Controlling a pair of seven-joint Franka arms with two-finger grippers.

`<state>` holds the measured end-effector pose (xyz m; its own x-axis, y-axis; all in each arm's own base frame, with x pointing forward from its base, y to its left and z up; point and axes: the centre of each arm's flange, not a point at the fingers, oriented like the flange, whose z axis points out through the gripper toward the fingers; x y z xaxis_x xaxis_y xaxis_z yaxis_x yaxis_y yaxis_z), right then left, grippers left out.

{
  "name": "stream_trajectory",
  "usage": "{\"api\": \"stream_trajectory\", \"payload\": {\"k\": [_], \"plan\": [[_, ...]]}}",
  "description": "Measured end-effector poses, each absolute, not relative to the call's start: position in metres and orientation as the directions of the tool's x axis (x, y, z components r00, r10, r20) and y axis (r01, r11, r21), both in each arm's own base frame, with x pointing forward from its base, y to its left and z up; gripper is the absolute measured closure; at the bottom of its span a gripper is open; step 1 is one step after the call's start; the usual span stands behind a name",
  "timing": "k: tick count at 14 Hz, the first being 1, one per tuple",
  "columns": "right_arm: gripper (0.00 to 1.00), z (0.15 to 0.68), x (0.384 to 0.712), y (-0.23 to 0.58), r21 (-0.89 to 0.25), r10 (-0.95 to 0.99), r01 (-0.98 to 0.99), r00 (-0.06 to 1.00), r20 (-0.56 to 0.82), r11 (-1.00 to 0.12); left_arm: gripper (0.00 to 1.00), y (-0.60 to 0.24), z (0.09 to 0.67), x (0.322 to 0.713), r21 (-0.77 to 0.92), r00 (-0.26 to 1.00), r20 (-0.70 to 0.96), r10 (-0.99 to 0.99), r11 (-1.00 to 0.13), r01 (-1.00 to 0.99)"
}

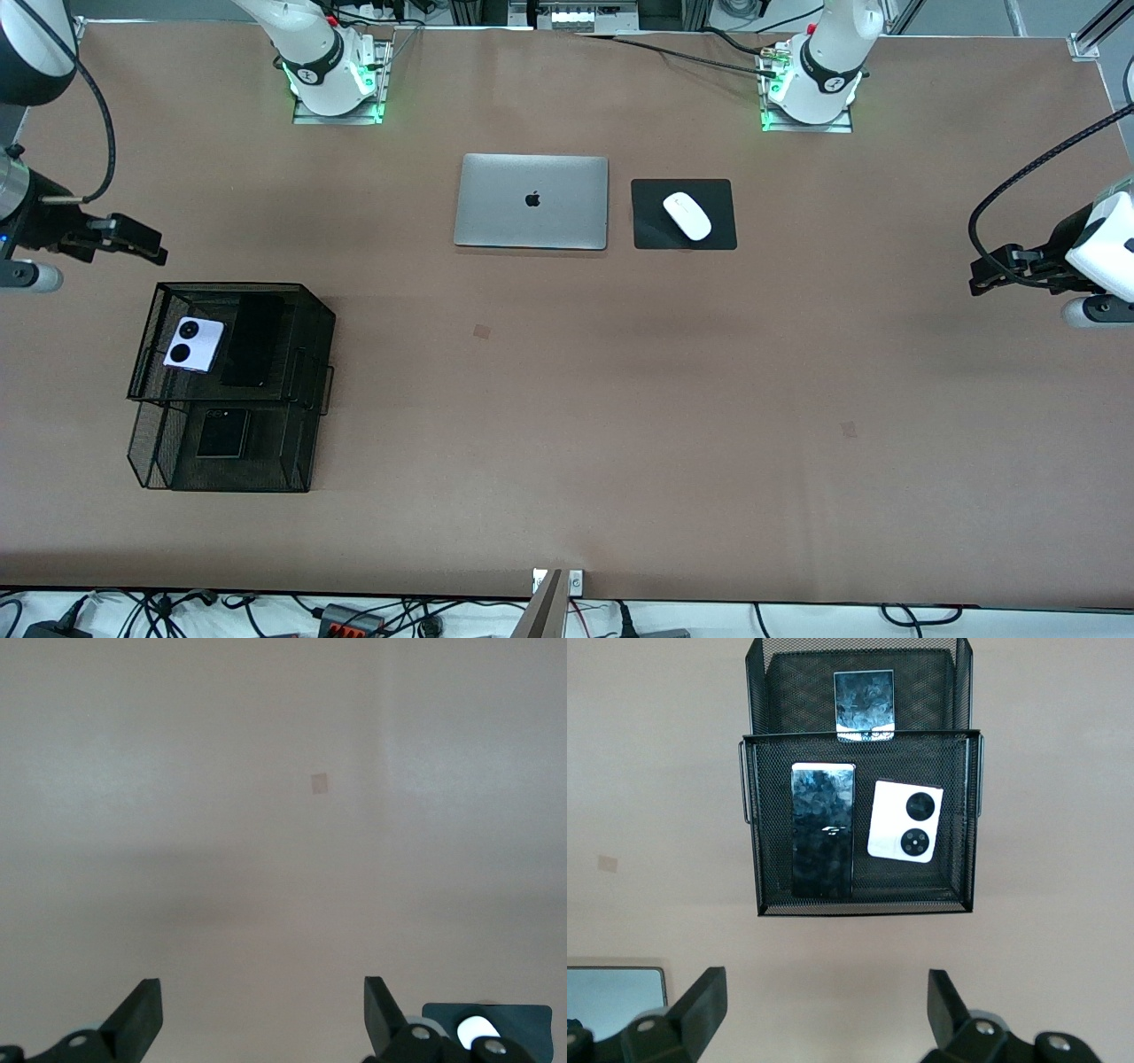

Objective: Place phones with both arms

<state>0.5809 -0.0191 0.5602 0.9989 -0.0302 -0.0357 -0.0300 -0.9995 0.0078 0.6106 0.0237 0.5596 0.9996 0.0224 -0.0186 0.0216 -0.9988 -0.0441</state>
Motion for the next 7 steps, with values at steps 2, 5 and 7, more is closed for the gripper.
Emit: {"api": "stream_trajectory", "payload": {"k": [2,5,7], "plan": [[0.00,0.567,0.578,-0.019,0.007,-0.030,-0.030,0.999,-0.025,-1.000,0.00,0.025,0.560,0.611,-0.044,1.000,-0.019,0.024,-0.999,0.023],[0.00,0.574,0.575,-0.019,0.007,-0.030,-0.030,0.999,-0.015,-1.000,0.00,0.026,0.560,0.611,-0.044,0.999,-0.019,0.026,-0.999,0.025],[0.00,0.579,0.571,-0.019,0.006,-0.030,-0.030,0.999,-0.013,-1.000,0.00,0.027,0.560,0.610,-0.044,0.999,-0.019,0.028,-0.999,0.027]]}}
